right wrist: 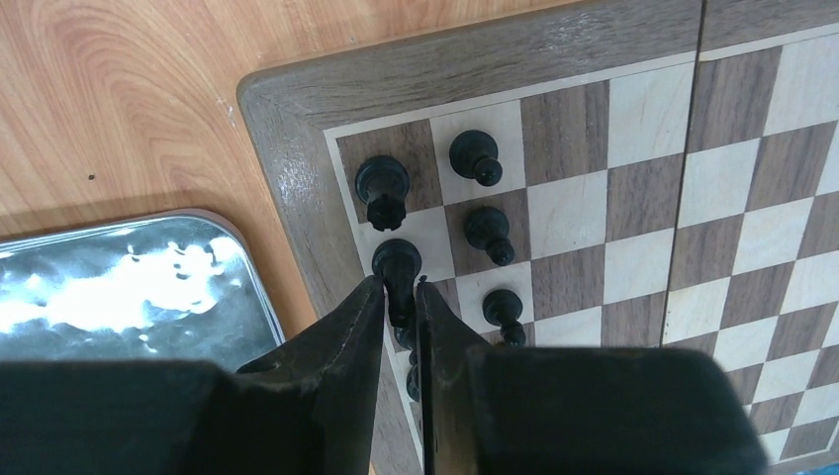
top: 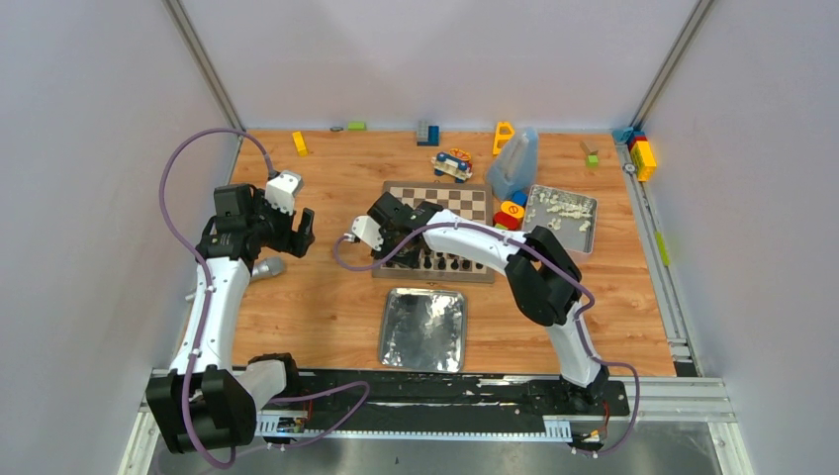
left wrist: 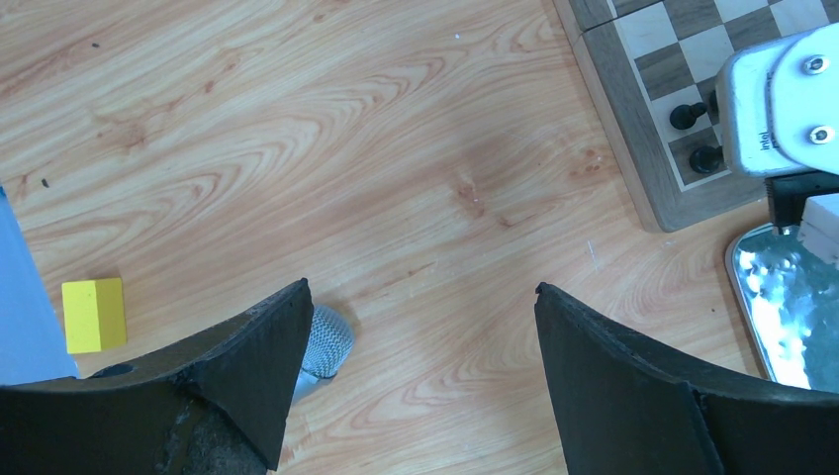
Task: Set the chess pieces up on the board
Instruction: Place the chess piece on the chessboard, then reset both arms
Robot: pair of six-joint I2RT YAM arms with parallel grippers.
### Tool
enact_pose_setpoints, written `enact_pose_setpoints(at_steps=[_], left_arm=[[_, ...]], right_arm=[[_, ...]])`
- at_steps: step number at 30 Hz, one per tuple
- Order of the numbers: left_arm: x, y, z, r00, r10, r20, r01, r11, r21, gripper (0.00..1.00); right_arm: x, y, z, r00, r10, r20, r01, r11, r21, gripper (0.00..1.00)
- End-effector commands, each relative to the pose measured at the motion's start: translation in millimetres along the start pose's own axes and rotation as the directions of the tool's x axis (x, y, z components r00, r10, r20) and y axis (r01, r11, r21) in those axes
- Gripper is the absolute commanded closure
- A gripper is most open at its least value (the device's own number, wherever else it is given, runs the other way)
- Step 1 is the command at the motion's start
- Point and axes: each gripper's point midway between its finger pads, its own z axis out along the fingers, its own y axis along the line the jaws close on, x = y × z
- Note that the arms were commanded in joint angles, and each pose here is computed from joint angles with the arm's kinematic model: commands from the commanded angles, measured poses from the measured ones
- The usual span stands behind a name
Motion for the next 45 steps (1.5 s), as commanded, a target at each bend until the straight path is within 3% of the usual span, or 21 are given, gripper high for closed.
enact_pose_setpoints(at_steps=[1,11,19,24,30,36,41,45], left_arm=[[-16.4,2.3,-9.0,0.998,0.017,0.055,-0.017,1.0,-0.014,0.1],[-16.1,2.0,-9.6,0.998,0.019,0.055,-0.019,1.0,-0.014,0.1],[-18.4,3.6,-8.0,0.998,0.031,0.061,-0.03,0.999,-0.015,0.09],[-24.6,8.3,-5.4,0.997,0.037,0.075,-0.035,0.999,-0.027,0.07],[-38.7,16.8,-4.7,0.991,0.051,0.12,-0.044,0.997,-0.061,0.0],[-53.0,20.1,-3.5,0.983,0.052,0.176,-0.039,0.997,-0.072,0.0],[-57.8,22.5,3.6,0.982,0.018,0.189,-0.006,0.998,-0.062,0.0],[-61.2,25.8,4.9,0.978,0.01,0.21,0.006,0.997,-0.078,0.0]], right_arm=[[-10.0,-0.7,-1.0,1.0,-0.006,0.011,0.006,1.0,0.006,0.79],[-13.5,-0.3,-6.7,1.0,0.008,0.023,-0.008,1.0,0.005,0.75],[-32.1,-3.9,-43.1,0.994,0.036,0.104,-0.038,0.999,0.016,0.65],[-46.4,-14.0,-89.1,0.979,0.044,0.2,-0.055,0.997,0.05,0.5],[-32.2,-53.0,-144.6,0.943,0.104,0.316,-0.147,0.982,0.115,0.19],[17.7,-105.2,-206.1,0.843,0.221,0.491,-0.339,0.926,0.165,0.0],[86.5,-140.5,-264.5,0.706,0.276,0.652,-0.527,0.819,0.225,0.0],[139.6,-148.7,-298.1,0.597,0.295,0.746,-0.678,0.682,0.273,0.0]])
